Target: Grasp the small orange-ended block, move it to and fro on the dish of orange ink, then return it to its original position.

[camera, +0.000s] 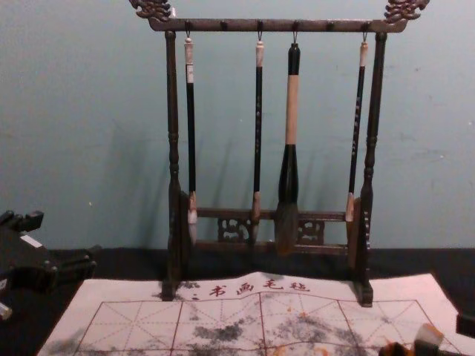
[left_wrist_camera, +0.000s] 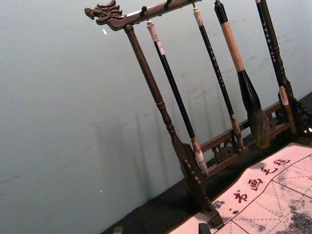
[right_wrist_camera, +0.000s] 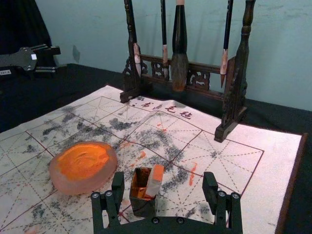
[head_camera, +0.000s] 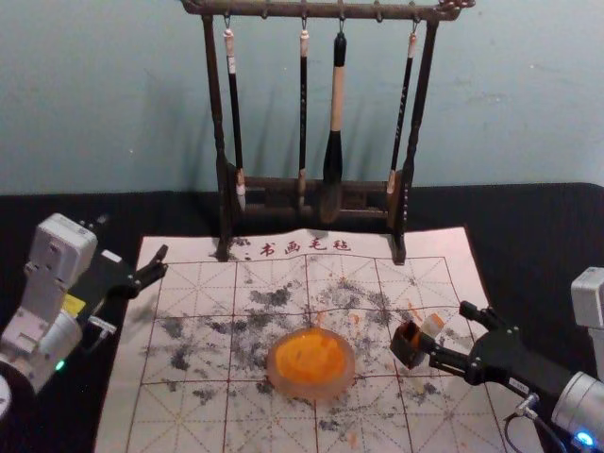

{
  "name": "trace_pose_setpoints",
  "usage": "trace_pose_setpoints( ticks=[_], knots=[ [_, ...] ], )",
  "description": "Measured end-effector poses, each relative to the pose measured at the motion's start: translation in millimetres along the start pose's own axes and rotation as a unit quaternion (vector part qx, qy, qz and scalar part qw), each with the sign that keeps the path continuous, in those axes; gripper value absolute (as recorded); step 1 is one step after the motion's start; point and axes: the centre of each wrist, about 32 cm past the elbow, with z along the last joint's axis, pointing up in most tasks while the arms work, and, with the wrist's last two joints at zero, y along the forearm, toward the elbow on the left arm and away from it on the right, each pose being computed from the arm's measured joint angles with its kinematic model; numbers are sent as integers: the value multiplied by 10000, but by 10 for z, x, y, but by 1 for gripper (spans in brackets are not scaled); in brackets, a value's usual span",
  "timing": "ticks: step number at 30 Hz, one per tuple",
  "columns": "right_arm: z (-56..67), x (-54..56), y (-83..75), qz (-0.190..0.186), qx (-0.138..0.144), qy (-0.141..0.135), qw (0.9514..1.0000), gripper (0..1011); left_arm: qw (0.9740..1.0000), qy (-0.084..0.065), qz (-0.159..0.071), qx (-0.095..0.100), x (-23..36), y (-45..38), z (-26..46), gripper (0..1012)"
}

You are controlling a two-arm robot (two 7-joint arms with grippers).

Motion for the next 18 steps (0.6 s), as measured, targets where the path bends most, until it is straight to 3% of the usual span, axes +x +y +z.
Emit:
trace_pose_setpoints(
  ticks=[18],
  knots=[
    [-3, 26, 35, 87, -56, 50, 9999, 1002, 10000, 0, 1, 0, 0, 0, 0, 1001]
  ],
)
